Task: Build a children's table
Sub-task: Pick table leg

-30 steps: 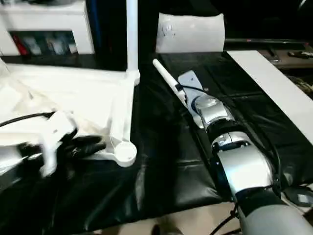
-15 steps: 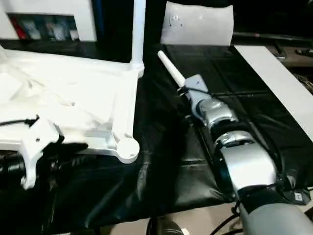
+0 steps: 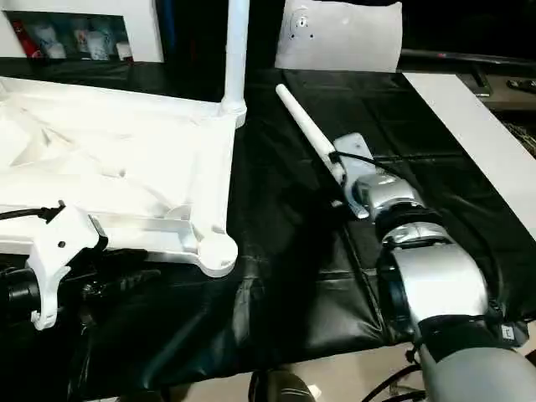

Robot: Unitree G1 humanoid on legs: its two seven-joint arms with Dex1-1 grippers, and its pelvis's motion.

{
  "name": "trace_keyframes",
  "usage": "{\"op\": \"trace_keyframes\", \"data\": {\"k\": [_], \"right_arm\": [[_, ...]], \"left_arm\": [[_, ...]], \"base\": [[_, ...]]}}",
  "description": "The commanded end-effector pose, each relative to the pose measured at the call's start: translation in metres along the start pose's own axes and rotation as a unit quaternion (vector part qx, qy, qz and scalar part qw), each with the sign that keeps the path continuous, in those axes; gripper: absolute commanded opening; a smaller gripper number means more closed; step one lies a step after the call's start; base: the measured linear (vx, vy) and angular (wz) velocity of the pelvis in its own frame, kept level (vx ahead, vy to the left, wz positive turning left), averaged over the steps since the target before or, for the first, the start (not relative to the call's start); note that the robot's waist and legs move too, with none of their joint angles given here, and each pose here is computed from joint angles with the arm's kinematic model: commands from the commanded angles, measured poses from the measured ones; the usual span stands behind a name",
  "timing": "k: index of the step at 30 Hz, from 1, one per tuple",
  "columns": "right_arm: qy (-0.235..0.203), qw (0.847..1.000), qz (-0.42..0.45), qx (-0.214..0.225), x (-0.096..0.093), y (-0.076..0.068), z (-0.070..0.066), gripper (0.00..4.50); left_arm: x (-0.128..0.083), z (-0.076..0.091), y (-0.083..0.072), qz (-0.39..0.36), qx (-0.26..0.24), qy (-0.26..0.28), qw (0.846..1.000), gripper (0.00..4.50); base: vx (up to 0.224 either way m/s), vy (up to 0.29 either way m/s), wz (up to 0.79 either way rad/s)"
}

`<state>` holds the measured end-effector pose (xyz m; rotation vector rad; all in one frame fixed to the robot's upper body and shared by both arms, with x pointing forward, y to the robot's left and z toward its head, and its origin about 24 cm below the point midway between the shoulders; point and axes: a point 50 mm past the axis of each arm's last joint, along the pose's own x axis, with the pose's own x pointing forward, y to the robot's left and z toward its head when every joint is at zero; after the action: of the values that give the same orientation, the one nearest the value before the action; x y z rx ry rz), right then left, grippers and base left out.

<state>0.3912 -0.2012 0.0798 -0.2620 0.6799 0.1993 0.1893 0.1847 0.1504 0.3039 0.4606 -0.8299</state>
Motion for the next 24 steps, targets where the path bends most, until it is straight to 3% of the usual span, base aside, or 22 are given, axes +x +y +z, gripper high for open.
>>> {"op": "trace_keyframes", "data": {"k": [1, 10, 21, 24], "right_arm": [[0.008, 1.0, 0.012, 0.025, -0.002, -0.004, -0.002, 4.33], [0.011, 0.997, 0.064, 0.03, -0.004, 0.003, 0.003, 3.55], [0.025, 0.994, 0.097, 0.042, 0.0, 0.012, -0.005, 2.58], [0.023, 0.992, 0.103, 0.074, 0.001, 0.014, -0.01, 2.35]], "left_arm": [[0.001, 0.004, -0.002, -0.002, 0.01, -0.01, 1.0, 2.13], [0.011, 0.011, 0.003, 0.01, 0.006, -0.044, 0.999, 2.14], [0.024, 0.016, 0.016, 0.061, -0.01, -0.072, 0.995, 2.14], [0.032, 0.018, 0.022, 0.08, -0.033, -0.092, 0.992, 2.14]], "base": [[0.0, 0.0, 0.0], [0.0, 0.0, 0.0], [0.0, 0.0, 0.0], [0.0, 0.0, 0.0]]}}
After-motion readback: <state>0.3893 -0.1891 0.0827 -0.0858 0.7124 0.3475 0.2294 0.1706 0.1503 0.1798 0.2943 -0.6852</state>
